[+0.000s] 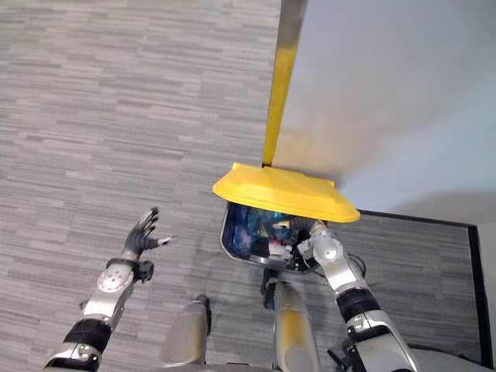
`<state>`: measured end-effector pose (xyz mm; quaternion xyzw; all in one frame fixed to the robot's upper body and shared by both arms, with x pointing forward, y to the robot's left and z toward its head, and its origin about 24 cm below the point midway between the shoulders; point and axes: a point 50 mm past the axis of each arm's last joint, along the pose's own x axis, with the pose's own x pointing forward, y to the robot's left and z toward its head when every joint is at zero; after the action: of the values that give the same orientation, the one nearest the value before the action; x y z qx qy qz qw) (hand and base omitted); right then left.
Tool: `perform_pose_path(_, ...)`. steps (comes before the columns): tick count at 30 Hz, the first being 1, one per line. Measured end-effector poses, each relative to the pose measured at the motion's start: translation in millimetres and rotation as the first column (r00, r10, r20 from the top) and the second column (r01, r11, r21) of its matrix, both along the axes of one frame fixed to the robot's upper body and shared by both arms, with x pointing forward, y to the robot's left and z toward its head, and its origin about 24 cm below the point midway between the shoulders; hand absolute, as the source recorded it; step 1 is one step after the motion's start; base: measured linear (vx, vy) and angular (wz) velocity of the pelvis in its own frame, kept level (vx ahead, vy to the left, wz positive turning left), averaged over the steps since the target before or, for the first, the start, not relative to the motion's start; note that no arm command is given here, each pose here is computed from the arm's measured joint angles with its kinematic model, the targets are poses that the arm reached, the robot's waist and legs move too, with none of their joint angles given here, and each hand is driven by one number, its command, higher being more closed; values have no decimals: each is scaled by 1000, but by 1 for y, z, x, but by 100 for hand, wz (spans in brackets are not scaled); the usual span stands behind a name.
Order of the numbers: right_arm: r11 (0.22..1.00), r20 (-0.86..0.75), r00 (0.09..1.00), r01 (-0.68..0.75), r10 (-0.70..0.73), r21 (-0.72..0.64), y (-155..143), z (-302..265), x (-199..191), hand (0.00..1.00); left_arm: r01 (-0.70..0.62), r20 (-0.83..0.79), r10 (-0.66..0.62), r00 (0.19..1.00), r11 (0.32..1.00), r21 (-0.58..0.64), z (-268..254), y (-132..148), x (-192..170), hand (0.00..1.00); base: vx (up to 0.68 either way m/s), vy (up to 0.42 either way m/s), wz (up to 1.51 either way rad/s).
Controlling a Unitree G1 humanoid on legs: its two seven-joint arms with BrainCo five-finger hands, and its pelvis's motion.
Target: Gather rubbish on tea table into small bin, then transfer packed bag to large trash can.
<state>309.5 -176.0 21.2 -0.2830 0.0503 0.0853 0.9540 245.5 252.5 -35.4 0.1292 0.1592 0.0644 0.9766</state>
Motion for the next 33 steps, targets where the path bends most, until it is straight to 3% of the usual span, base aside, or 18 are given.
perform_pose_path(5,999,-99,995,0,3,39,13,-29,-18,0,-141,-240,132,962,990,-20,-48,20,-53,0,2,3,-8)
perform_pose_path(10,998,-178,984,6,4,56,17,-50,-34,0,-191,-382,159,911,980,-49,-75,13,-87,0,-8,22,-7)
perform_pose_path(18,993,-222,973,82,-63,80,5,-61,-44,0,-184,-416,146,898,981,-53,-83,3,-94,0,-22,-4,-2)
perform_pose_path(24,990,-244,969,80,-50,114,16,-68,-51,0,-215,-463,155,873,973,-81,-94,-7,-113,0,-75,63,-45)
perform_pose_path(28,984,-312,948,112,-63,140,16,-86,-83,0,-214,-461,146,875,972,-97,-95,-12,-110,0,-277,65,-32)
perform_pose_path(33,965,-517,848,220,-118,142,9,-128,-148,0,-191,-463,120,878,975,-110,-95,-19,-110,0,-188,-110,-10)
